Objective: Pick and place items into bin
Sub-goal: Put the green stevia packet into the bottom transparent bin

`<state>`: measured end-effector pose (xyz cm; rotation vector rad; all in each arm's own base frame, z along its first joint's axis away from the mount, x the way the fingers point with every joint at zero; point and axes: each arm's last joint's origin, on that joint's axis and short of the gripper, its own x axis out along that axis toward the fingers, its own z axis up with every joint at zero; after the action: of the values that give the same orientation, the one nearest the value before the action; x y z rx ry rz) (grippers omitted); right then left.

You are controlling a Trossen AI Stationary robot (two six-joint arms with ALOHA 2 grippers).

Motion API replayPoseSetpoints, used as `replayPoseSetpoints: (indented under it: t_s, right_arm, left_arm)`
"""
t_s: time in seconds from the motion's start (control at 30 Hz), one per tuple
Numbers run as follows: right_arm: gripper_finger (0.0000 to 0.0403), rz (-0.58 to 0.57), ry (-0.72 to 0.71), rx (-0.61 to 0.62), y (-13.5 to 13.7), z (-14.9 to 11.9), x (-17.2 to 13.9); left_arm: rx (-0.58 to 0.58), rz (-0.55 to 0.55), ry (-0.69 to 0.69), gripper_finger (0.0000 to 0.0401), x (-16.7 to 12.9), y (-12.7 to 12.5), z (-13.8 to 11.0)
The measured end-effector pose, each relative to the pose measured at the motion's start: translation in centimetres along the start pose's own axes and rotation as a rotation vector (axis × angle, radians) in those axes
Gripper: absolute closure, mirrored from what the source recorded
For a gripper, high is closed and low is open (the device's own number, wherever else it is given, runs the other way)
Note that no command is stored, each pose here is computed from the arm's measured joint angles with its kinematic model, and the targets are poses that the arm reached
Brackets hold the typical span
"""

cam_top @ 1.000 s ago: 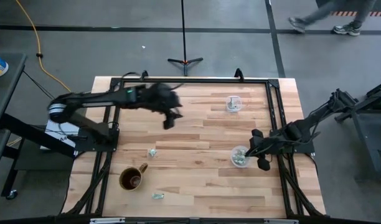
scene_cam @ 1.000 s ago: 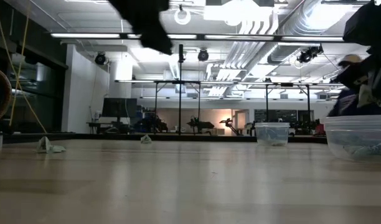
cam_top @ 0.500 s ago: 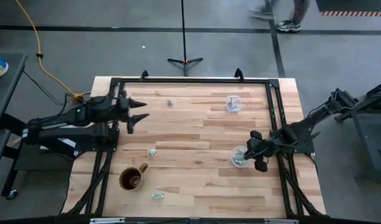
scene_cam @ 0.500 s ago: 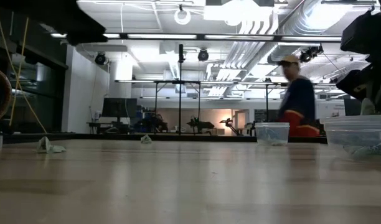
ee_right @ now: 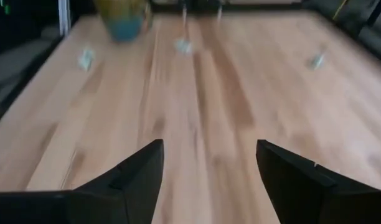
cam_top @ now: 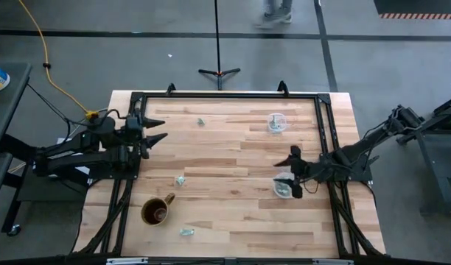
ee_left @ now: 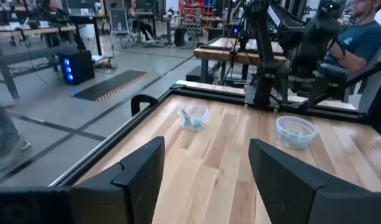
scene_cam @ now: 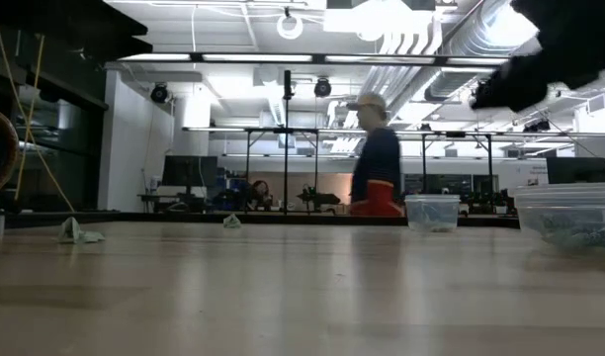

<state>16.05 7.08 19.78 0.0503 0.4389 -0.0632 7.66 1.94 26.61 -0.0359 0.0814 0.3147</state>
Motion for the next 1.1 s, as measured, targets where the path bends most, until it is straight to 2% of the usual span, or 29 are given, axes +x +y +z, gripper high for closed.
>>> replayPoseSetpoints:
  t_s: [0.23, 0.43, 0.6, 0.67, 0.87, 0.97, 1.1]
  right_arm:
    - [0.0156, 0.01, -0.13, -0.064, -1.9, 2.0, 1.9]
    - [0.0156, -0.031, -0.137, -0.103, -3.7, 2.4, 3.2]
    - [0.0156, -0.019, -0.14, -0.104, -4.5, 2.5, 3.5]
    - [0.0156, -0.022, -0.141, -0.101, -4.7, 2.6, 3.5]
    - [0.0156, -0.03, -0.14, -0.095, -5.1, 2.6, 3.6]
    - [0.0156, -0.033, -0.137, -0.104, -5.1, 2.6, 3.6]
    - [0.0156, -0.03, -0.133, -0.107, -5.1, 2.6, 3.6]
  left_arm:
    - [-0.057, -0.022, 0.019, 0.0132, 0.5, -0.1, 0.0]
    - [-0.137, -0.128, 0.181, 0.0132, 3.0, -0.7, -1.4]
    - [-0.232, -0.212, 0.401, 0.0132, 6.2, -1.5, -3.2]
    - [-0.264, -0.213, 0.527, 0.0132, 7.2, -2.0, -4.2]
    - [-0.351, -0.203, 0.825, 0.0132, 9.7, -4.6, -4.8]
    - [-0.337, -0.16, 0.952, 0.0132, 10.8, -6.2, -4.5]
    - [-0.306, -0.02, 1.177, 0.0132, 11.8, -7.9, -4.7]
